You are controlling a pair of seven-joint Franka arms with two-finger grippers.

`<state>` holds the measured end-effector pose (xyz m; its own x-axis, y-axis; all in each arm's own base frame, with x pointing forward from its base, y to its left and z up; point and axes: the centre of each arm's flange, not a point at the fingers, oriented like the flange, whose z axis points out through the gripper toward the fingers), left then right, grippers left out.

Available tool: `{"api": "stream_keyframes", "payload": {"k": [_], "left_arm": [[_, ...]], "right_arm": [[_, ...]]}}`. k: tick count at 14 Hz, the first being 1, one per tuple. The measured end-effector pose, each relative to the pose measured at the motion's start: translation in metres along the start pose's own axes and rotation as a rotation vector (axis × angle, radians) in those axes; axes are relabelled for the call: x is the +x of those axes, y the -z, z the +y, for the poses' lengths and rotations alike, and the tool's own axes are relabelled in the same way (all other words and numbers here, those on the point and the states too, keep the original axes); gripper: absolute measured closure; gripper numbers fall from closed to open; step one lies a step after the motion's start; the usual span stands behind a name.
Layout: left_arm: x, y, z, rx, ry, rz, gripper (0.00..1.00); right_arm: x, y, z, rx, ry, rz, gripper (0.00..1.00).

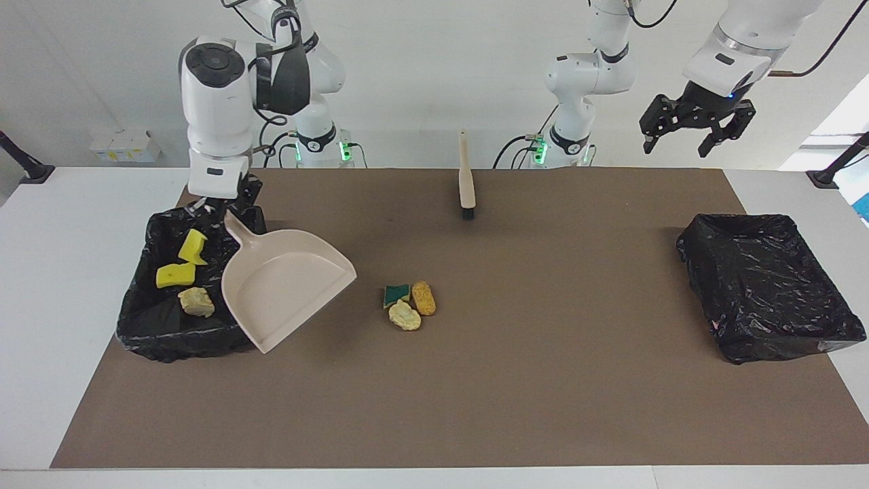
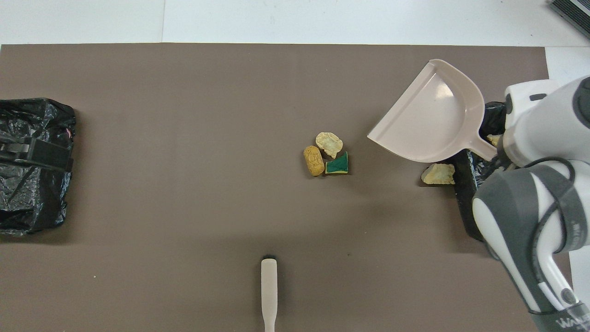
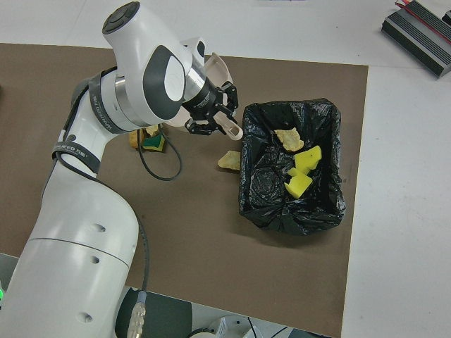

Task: Sweep and dump trash in bin
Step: 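Bring the empty dustpan back to the table center with the right gripper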

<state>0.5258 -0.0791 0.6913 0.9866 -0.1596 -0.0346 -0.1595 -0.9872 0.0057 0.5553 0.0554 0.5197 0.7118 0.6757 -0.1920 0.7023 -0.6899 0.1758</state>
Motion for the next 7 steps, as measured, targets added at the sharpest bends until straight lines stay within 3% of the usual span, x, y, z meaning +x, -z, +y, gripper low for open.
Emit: {"api": "stream_keyframes", "payload": {"k": [7], "left_arm": [[0.001,0.000,-0.008,-0.014,0.011,0.009,0.00]], "right_arm": [[0.099,-0.001,-0.133,0.164,-0.436,0.032,0.68]]}}
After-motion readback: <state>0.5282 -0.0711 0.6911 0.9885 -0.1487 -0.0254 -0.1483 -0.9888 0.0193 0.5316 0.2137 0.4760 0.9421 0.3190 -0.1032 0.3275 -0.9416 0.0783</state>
